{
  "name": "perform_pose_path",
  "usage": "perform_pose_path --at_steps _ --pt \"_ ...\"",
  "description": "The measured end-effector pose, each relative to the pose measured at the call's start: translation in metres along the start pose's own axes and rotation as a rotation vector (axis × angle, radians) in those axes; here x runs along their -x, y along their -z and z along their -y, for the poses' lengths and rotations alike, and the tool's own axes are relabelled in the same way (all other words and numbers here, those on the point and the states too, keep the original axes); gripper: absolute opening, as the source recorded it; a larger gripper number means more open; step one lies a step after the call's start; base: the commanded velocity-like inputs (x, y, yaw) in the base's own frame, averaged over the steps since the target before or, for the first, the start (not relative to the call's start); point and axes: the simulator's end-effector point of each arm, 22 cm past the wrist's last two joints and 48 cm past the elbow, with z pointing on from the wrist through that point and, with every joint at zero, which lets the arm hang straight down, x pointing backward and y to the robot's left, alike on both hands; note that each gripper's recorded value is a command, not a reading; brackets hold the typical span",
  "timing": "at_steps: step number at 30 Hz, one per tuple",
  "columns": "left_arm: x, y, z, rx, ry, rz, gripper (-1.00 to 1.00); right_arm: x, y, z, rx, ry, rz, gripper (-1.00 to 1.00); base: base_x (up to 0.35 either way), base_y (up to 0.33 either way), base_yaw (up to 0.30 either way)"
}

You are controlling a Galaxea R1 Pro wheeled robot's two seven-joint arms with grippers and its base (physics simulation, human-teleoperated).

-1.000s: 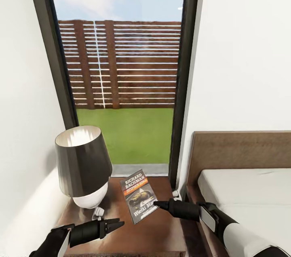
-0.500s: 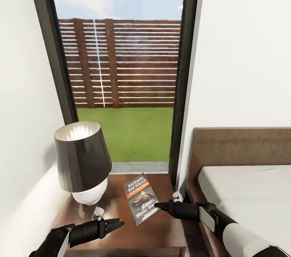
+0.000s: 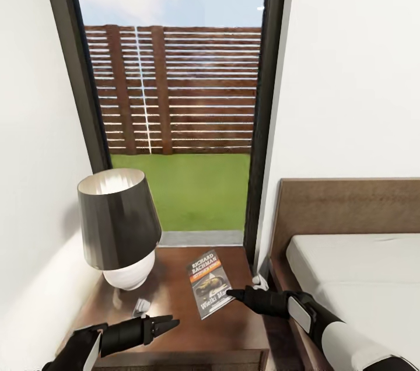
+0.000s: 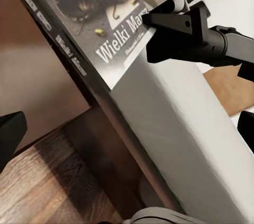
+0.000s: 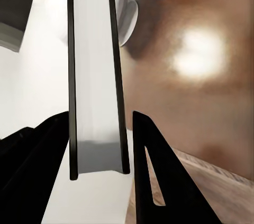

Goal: In the bedroom, move the book from the bed onto either nightstand, and place the two sandals side by side next to the bed.

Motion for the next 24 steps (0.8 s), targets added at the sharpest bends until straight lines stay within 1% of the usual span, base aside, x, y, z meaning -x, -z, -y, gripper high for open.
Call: perform_pose_path --at_steps 10,12,13,14,17,20,22,24 --pt "-0.017 -0.002 -0.014 0.000 -0.001 0.000 1.00 -0.012 -0.006 0.017 0.000 -0.003 0.002 -1.00 0.000 0.000 0.000" --pt "-0.020 -0.002 -0.017 0.000 -0.001 0.000 1.00 -0.014 -0.006 0.022 0.000 -0.015 0.003 -1.00 0.000 0.000 0.000" --pt "-0.022 -0.003 -0.018 0.000 -0.002 0.000 1.00 -0.015 -0.005 0.023 0.002 -0.032 0.001 -1.00 0.000 0.000 0.000" --pt "-0.023 -0.003 -0.020 -0.001 -0.001 0.000 1.00 -0.017 -0.004 0.024 0.011 -0.079 -0.006 -1.00 0.000 0.000 0.000" --pt "-0.028 -0.004 -0.024 -0.001 -0.001 0.000 1.00 -0.019 -0.002 0.024 0.042 -0.196 -0.013 -1.00 0.000 0.000 0.000" --pt "-0.034 -0.005 -0.028 -0.002 -0.001 0.000 1.00 -0.018 -0.001 0.025 0.066 -0.258 -0.004 -1.00 0.000 0.000 0.000" --pt "-0.037 -0.005 -0.031 -0.001 -0.001 0.000 1.00 -0.019 -0.001 0.027 0.074 -0.279 -0.001 -1.00 0.000 0.000 0.000" --pt "-0.041 -0.006 -0.034 -0.001 -0.001 0.001 1.00 -0.022 -0.002 0.030 0.077 -0.284 0.000 -1.00 0.000 0.000 0.000"
